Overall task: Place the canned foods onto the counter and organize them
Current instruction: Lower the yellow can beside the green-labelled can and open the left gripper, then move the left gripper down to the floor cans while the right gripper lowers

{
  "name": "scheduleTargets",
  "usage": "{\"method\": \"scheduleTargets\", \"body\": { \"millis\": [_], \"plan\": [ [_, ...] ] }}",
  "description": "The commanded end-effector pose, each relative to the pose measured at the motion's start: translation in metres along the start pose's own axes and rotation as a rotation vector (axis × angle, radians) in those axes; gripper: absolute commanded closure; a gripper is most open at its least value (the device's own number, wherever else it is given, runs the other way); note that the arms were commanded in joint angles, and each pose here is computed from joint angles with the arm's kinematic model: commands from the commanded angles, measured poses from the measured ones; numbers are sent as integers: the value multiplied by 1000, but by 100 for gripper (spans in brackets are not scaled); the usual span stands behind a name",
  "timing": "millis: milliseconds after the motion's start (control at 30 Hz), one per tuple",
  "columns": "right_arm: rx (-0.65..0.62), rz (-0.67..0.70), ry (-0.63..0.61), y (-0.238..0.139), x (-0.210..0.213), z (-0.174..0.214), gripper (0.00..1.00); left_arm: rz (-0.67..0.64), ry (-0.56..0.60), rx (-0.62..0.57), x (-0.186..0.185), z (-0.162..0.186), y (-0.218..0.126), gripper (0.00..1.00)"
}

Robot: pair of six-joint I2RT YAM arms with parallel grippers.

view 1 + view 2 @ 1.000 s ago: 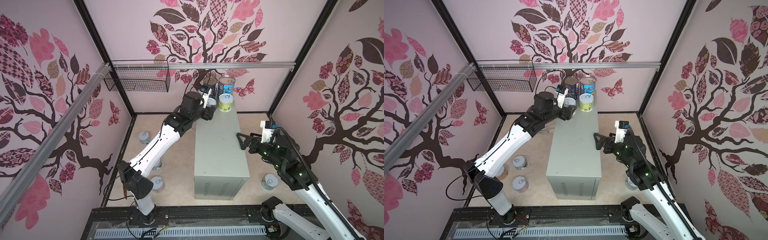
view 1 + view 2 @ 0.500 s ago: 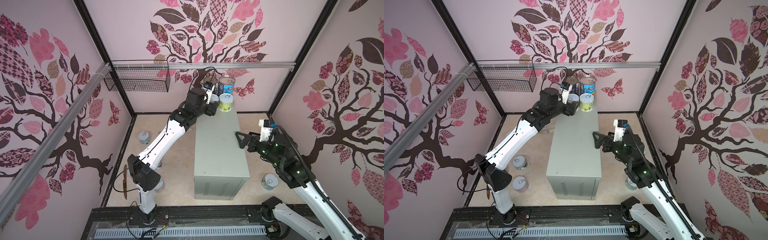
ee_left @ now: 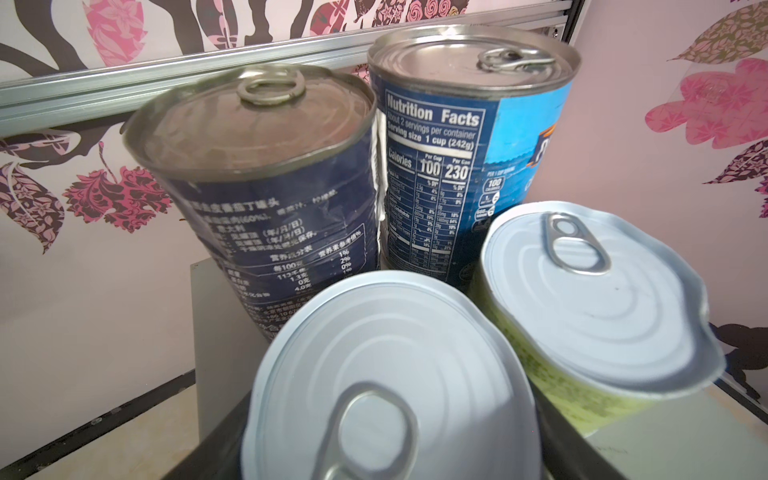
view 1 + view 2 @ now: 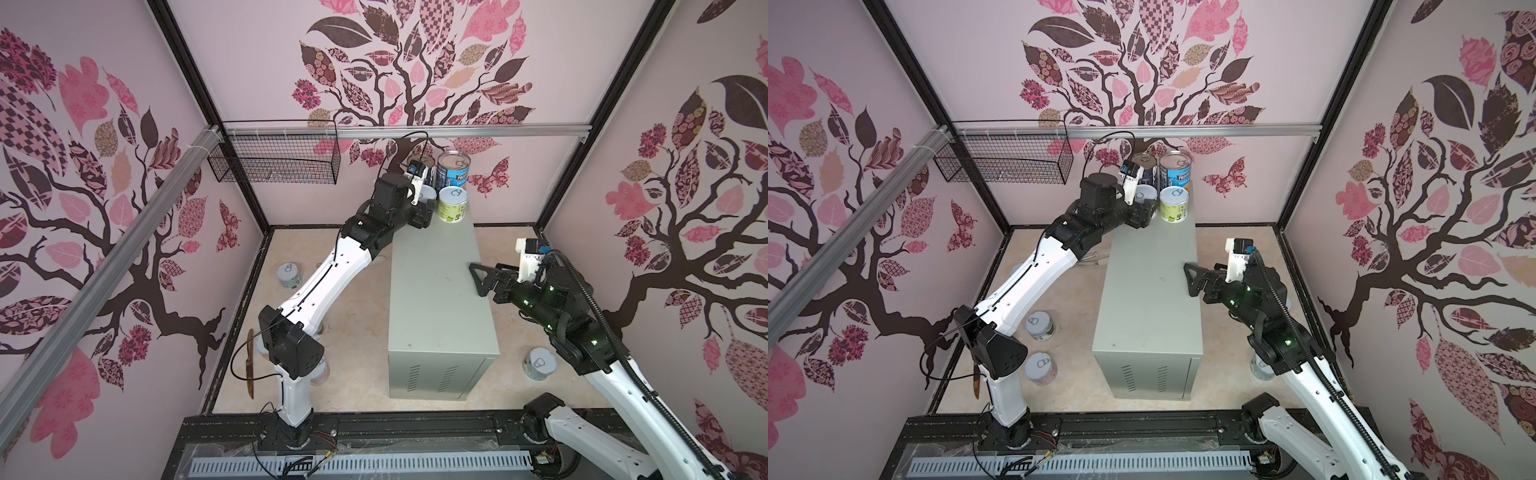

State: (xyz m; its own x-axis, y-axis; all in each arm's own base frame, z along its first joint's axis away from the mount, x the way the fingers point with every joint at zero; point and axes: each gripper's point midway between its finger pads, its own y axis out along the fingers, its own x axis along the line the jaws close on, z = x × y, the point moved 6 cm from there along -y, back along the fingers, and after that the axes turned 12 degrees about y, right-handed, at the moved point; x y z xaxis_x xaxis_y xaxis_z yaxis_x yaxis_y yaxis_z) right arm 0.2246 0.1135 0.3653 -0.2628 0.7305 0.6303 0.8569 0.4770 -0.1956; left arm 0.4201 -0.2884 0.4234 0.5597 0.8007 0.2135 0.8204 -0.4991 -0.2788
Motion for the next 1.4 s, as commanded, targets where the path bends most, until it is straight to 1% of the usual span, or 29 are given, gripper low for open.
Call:
{"method": "scheduleTargets", "body": {
  "millis": [0, 67, 200, 300, 467, 600, 733, 867, 1067, 1233, 1267, 1367],
  "plan": [
    [-3, -18, -12, -4, 7, -5, 0, -10, 7, 11, 2, 2, 6, 36],
    [-1, -14, -14, -4, 7, -5, 0, -9, 6, 13, 2, 2, 7, 32],
    [-11, -11, -17, -7, 7, -6, 0, -8, 5, 13, 2, 1, 5, 19],
    [-12, -9, -18, -8, 7, -7, 0, -11, 7, 8, 4, -2, 0, 12],
    [-16, -10, -18, -11, 8, -8, 0, -27, 9, -3, 7, -10, -10, 6],
    [-22, -10, -17, -14, 10, -11, 0, -44, 0, -26, 12, -19, -26, 2],
    [-50, -6, -17, -22, 14, -19, 0, -52, -19, -64, 15, -30, -45, 2],
    [-46, 61, -30, -26, 14, -27, 0, -47, -47, -93, 17, -42, -67, 2],
    [-102, 172, -39, -43, 12, -44, 0, -43, -96, -148, 17, -54, -115, 2],
    [-114, 289, -44, -50, 0, -46, 0, -62, -153, -134, 21, -45, -157, 2],
    [-115, 326, -45, -50, -6, -44, 0, -68, -162, -96, 19, -32, -157, 2],
    [-134, 412, -22, -53, -23, -35, 0, -95, -189, -53, 21, -12, -179, 2]
  ]
}}
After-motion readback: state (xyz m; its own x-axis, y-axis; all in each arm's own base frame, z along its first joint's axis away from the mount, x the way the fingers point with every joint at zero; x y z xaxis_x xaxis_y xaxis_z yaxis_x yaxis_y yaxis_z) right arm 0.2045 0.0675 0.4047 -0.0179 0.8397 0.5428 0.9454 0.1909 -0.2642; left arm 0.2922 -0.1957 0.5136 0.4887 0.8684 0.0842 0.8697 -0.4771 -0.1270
